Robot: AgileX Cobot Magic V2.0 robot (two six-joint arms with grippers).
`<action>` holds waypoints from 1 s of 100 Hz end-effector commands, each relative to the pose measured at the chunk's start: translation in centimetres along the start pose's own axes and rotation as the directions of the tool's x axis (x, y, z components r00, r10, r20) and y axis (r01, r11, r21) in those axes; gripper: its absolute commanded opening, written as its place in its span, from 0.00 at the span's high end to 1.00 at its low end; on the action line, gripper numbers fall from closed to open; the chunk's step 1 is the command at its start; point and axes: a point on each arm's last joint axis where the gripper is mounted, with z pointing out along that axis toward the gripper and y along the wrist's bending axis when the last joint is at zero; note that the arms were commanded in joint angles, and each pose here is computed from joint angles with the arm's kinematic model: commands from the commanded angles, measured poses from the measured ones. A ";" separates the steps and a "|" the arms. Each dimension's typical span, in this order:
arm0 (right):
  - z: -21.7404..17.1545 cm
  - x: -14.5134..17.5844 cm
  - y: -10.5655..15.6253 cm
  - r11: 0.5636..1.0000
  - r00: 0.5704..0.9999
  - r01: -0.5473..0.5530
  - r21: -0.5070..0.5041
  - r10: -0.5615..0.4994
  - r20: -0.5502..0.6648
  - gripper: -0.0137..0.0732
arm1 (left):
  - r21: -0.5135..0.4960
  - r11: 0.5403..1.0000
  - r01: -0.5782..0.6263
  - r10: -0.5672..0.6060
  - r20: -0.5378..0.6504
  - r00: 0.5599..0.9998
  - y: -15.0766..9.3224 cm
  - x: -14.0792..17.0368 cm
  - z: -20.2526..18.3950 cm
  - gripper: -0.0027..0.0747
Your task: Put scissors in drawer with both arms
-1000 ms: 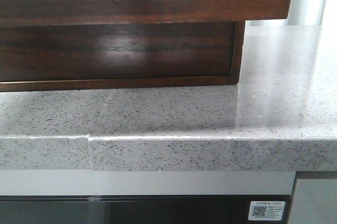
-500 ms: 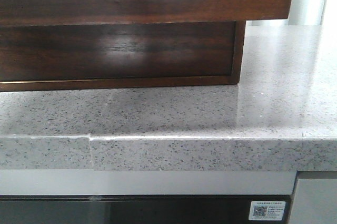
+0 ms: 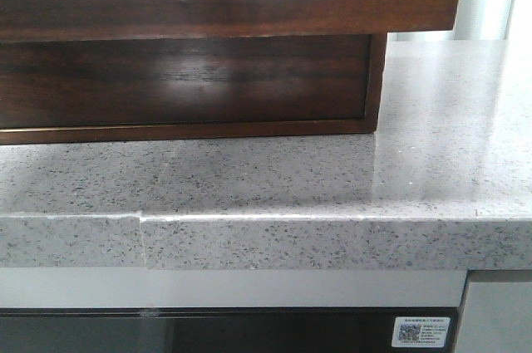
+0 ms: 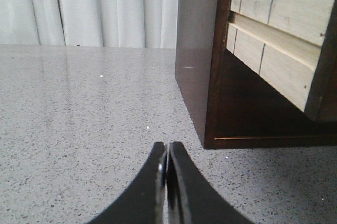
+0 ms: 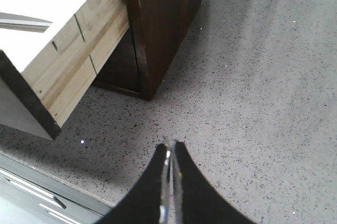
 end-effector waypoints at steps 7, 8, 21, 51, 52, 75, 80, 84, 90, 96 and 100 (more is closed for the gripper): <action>-0.4 -1.3 -0.2 1.000 0.996 -0.009 0.021 0.007 0.091 0.92 | 0.007 0.999 0.033 -0.034 0.060 0.998 0.0 0.5 -0.1 0.99; -0.4 -1.3 -0.2 1.000 0.996 -0.009 0.021 0.007 0.091 0.92 | 0.007 0.999 0.033 -0.034 0.060 0.998 0.0 0.5 -0.1 0.99; -0.4 -1.3 -0.2 1.000 0.996 -0.009 0.021 0.007 0.091 0.92 | 0.007 0.999 0.033 -0.034 0.062 0.998 0.0 0.5 -0.1 0.99; -0.4 -1.3 -0.2 1.000 0.996 -0.009 0.021 0.007 0.091 0.92 | 0.007 0.999 0.033 -0.034 0.062 0.998 0.0 0.5 -0.1 0.99; -0.4 -1.3 -0.2 1.000 0.996 -0.009 0.021 0.007 0.091 0.92 | 0.007 0.999 0.033 -0.034 0.062 0.998 0.0 0.5 -0.1 0.99; -1.4 -1.1 -0.2 0.999 0.989 0.016 0.049 -0.023 0.146 0.92 | 0.007 0.999 0.033 -0.034 0.062 0.998 0.0 0.5 -0.1 0.99; -2.2 -0.8 -0.5 0.995 0.973 0.020 0.102 -0.043 0.228 0.92 | 0.007 0.999 0.033 -0.034 0.062 0.998 0.0 0.5 -0.1 0.99; -2.6 0.1 -0.8 0.990 0.960 0.007 0.144 -0.047 0.277 0.92 | 0.007 0.999 0.033 -0.034 0.062 0.998 0.0 0.5 -0.1 0.99; -3.2 1.9 -1.0 0.978 0.933 -0.015 0.209 -0.062 0.355 0.92 | 0.007 0.999 0.033 -0.034 0.062 0.998 0.0 0.5 -0.1 0.99; -3.4 3.8 -1.2 0.965 0.910 -0.039 0.261 -0.074 0.408 0.92 | 0.007 0.999 0.033 -0.034 0.062 0.998 0.0 0.5 -0.1 0.99; -3.3 5.3 -1.2 0.957 0.894 -0.051 0.286 -0.084 0.439 0.92 | 0.007 0.999 0.033 -0.034 0.062 0.998 0.0 0.5 -0.1 0.99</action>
